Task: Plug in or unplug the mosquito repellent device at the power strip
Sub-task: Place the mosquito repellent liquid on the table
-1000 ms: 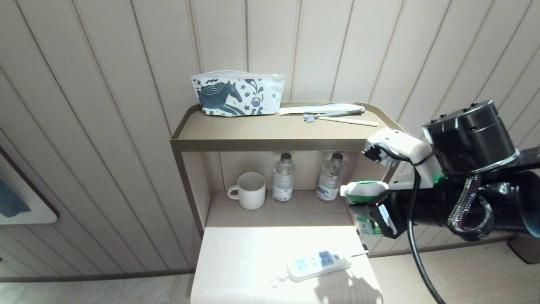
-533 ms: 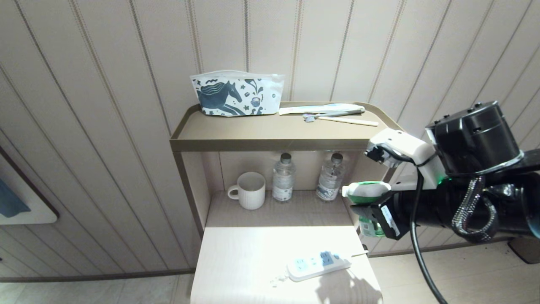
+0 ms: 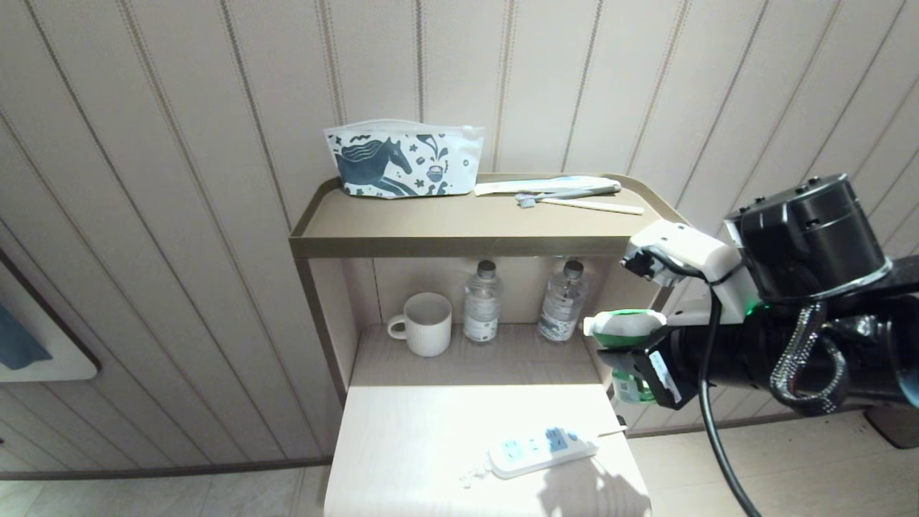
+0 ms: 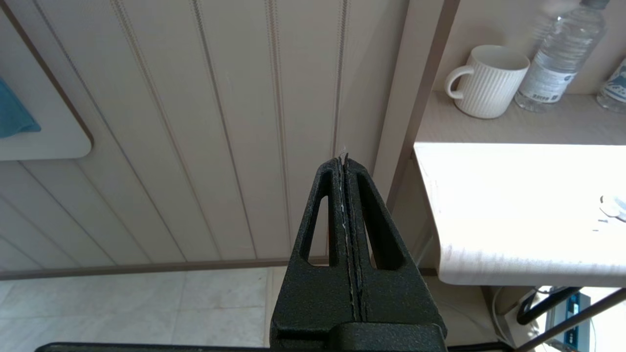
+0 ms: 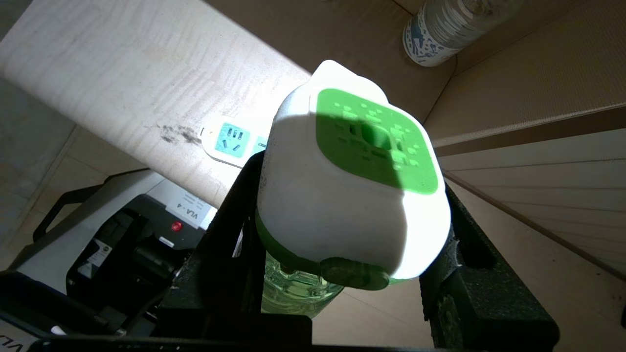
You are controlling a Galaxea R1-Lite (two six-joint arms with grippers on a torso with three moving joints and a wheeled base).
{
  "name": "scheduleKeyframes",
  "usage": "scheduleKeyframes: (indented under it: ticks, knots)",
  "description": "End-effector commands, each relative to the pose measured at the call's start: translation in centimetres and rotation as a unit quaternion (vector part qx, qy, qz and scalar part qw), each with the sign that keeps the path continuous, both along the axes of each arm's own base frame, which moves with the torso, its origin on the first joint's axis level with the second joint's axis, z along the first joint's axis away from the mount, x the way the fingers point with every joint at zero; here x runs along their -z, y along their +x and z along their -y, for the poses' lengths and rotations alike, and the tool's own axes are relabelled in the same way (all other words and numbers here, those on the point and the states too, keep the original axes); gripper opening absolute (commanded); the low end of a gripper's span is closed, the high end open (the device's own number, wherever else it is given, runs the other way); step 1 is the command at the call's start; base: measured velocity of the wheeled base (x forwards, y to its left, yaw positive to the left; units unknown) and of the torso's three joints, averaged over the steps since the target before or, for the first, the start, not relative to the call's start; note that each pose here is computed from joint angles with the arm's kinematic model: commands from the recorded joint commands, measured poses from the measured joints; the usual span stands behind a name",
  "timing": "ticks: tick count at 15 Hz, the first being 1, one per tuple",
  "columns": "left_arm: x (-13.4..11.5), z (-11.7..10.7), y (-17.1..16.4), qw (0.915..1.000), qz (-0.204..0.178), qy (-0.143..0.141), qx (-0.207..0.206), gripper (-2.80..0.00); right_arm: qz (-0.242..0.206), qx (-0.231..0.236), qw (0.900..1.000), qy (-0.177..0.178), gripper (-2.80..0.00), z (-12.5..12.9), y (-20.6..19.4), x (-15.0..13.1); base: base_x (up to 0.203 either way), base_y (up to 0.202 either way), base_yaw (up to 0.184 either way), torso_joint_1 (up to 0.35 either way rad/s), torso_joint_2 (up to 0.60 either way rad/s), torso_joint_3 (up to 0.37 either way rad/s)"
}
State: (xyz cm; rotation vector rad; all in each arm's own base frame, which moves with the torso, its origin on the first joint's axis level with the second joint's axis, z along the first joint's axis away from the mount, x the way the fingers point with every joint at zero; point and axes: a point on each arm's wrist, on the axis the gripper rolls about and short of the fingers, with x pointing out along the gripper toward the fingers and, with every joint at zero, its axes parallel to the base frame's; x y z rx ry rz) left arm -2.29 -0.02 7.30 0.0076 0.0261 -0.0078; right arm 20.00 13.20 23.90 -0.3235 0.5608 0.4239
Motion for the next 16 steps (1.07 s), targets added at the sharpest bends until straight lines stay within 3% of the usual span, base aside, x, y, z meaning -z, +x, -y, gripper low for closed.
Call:
scheduleKeyframes:
  ticks: [1, 10, 16]
  knots:
    - [0.03, 0.0, 0.02, 1.0, -0.001, 0.0, 0.0, -2.8, 0.001, 0.002, 1.0, -0.002, -2.8, 0.02, -0.02, -0.02, 0.0, 0.0, 0.0, -0.04, 0.06, 0.043]
    - [0.03, 0.0, 0.02, 1.0, -0.001, 0.0, 0.0, -2.8, 0.009, 0.005, 1.0, 0.001, -2.8, 0.24, -0.31, -0.43, 0.0, 0.0, 0.0, -0.16, 0.35, 0.184]
    - [-0.05, 0.0, 0.0, 1.0, 0.0, 0.0, 0.0, -2.8, 0.009, 0.005, 1.0, 0.001, -2.8, 0.24, -0.32, -0.38, 0.0, 0.0, 0.0, -0.241, 0.54, 0.291]
